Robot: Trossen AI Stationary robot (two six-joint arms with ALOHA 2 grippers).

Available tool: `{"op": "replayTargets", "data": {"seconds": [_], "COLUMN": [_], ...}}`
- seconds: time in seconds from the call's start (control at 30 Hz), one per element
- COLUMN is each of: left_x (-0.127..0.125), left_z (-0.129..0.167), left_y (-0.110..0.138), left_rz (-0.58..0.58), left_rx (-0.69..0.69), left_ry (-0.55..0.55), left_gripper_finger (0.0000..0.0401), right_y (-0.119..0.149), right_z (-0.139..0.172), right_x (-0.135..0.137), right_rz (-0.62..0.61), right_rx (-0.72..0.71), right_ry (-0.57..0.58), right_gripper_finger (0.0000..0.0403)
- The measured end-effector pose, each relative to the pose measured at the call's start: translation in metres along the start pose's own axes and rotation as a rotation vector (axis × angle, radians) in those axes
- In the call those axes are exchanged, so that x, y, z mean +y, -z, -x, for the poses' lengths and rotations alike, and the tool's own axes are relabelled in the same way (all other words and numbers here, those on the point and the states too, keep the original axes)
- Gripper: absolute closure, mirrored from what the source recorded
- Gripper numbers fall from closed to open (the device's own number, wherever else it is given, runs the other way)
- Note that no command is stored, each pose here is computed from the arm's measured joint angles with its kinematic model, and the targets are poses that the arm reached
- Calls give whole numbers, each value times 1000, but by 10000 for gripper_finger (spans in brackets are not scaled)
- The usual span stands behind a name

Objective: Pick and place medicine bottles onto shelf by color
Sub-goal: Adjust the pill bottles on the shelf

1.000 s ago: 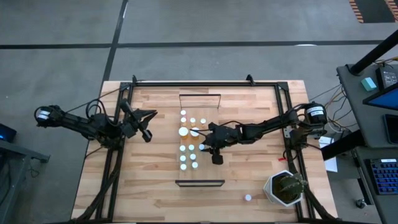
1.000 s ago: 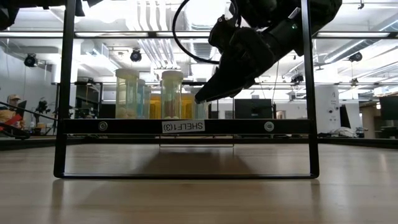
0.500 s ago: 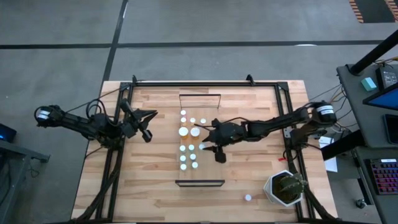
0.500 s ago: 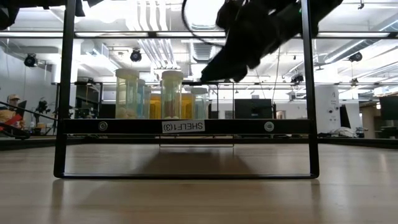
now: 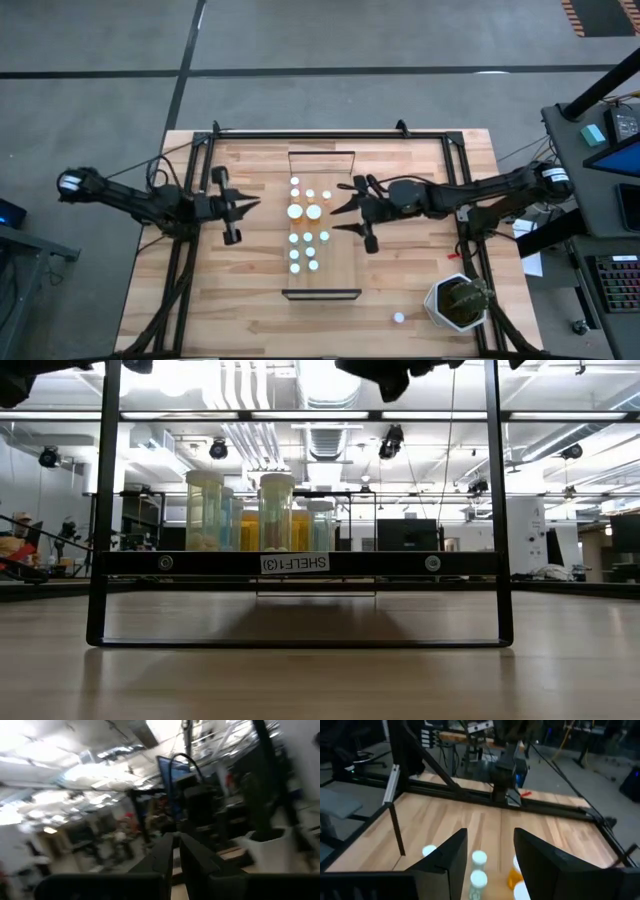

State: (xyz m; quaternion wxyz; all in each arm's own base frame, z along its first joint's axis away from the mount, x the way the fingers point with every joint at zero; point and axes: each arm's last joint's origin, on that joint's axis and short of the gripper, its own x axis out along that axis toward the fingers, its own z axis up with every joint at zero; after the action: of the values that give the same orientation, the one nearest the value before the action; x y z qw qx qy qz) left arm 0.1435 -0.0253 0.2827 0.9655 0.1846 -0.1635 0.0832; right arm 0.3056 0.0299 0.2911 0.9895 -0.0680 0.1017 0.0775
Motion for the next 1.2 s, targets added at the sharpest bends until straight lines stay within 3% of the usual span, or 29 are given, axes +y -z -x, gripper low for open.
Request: {"op": "replayTargets", "data": {"seconds": [0.27,0.43,0.57,0.87,1.2], "left_x": [-9,-16,-24,-33,-20], "left_z": [-16,-29,-38,-48,-42], "left_y": [0,-12,-21,-25,-39], "left_rz": [227,267,279,267,65], "left_rx": [31,26,18,28,-43], "left_ry": [66,102,137,167,122], "left_gripper_finger": [386,386,386,386,386], "right_y": [-2,-7,-18,-54,-54], "right_z": [-2,7,17,29,16], "right_x": [18,33,45,76,81], "right_rz": [47,69,-15,-228,-531], "right_rx": [-16,1,71,384,642], "right_ry": [-51,-36,-61,-100,30], "right_gripper_finger": [257,258,258,257,257]}}
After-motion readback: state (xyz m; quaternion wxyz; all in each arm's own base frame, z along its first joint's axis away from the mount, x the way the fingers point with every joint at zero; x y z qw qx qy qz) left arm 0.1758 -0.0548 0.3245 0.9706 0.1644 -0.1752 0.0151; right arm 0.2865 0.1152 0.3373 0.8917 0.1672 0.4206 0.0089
